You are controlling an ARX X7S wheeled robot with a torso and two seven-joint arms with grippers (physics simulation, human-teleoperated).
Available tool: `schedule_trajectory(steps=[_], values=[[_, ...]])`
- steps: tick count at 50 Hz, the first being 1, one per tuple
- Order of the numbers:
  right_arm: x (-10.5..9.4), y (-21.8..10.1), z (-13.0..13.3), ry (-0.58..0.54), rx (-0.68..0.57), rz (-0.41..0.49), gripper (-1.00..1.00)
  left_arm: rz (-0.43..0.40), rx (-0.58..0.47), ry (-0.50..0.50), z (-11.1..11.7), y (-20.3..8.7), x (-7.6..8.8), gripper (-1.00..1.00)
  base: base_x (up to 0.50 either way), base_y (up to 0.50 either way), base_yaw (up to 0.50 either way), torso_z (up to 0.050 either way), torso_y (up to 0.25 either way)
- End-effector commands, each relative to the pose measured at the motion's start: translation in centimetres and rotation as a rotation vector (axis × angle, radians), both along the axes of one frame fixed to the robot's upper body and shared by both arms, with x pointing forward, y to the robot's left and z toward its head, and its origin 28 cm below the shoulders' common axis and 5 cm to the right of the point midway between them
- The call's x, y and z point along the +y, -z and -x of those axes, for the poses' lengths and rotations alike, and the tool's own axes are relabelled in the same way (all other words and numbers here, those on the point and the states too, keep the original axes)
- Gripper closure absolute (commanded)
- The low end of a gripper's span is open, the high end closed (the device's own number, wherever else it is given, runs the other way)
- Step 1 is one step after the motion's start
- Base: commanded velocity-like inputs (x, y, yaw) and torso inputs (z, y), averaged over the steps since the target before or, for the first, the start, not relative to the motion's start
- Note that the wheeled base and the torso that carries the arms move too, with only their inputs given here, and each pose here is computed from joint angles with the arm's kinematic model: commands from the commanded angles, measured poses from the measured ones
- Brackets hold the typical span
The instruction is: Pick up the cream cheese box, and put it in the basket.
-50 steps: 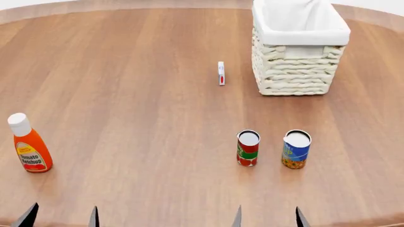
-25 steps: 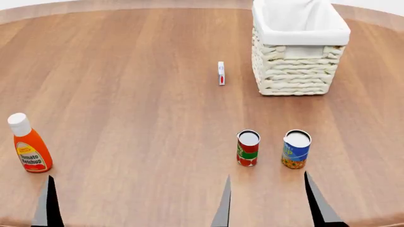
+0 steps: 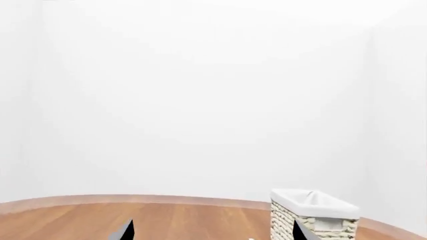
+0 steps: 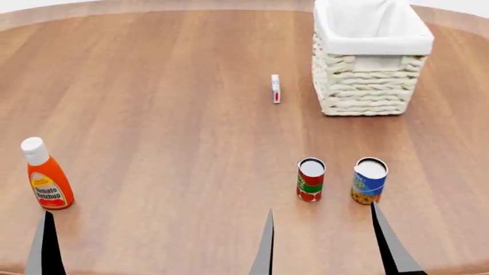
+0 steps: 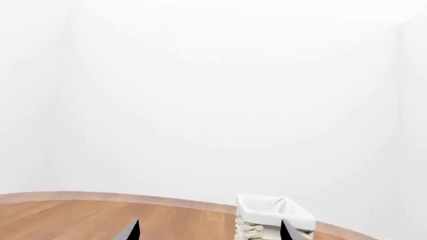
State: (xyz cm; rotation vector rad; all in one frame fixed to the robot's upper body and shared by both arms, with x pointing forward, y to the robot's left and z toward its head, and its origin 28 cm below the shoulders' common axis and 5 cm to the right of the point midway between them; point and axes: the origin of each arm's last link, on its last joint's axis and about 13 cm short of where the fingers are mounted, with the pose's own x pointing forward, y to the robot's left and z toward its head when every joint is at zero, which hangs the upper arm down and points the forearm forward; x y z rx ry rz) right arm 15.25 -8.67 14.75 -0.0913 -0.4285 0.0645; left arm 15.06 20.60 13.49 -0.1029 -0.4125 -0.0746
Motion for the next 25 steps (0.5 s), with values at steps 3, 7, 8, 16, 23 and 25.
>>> schedule_trajectory(steps=[3,7,8,16,23,25], values=[[0.00,-0.05,0.05,0.001,-0.004,0.004,-1.00,-0.001,-0.005,0.003,0.08,-0.08,-0.06,-1.00,0.00,0.12,0.00,0.000,0.000],[-0.05,-0.03,0.00,0.004,-0.004,0.004,-1.00,-0.002,-0.005,0.006,0.11,-0.07,-0.10,-1.00,0.00,0.12,0.00,0.000,0.000],[-0.05,0.00,-0.02,0.004,-0.003,0.004,-1.00,-0.002,-0.004,0.006,0.10,-0.06,-0.10,-1.00,0.00,0.12,0.00,0.000,0.000],[-0.08,-0.08,-0.21,0.039,0.001,-0.004,-1.00,0.000,-0.005,0.008,0.10,-0.02,-0.11,-1.00,0.00,0.06,0.00,0.000,0.000],[-0.05,-0.16,-0.10,0.024,0.006,-0.002,-1.00,-0.004,-0.006,0.008,0.09,0.05,-0.14,-1.00,0.00,0.00,0.00,0.000,0.000],[-0.02,-0.07,-0.12,0.019,0.009,0.000,-1.00,-0.003,-0.005,0.006,0.06,0.10,-0.13,-1.00,0.04,0.00,0.00,0.000,0.000]])
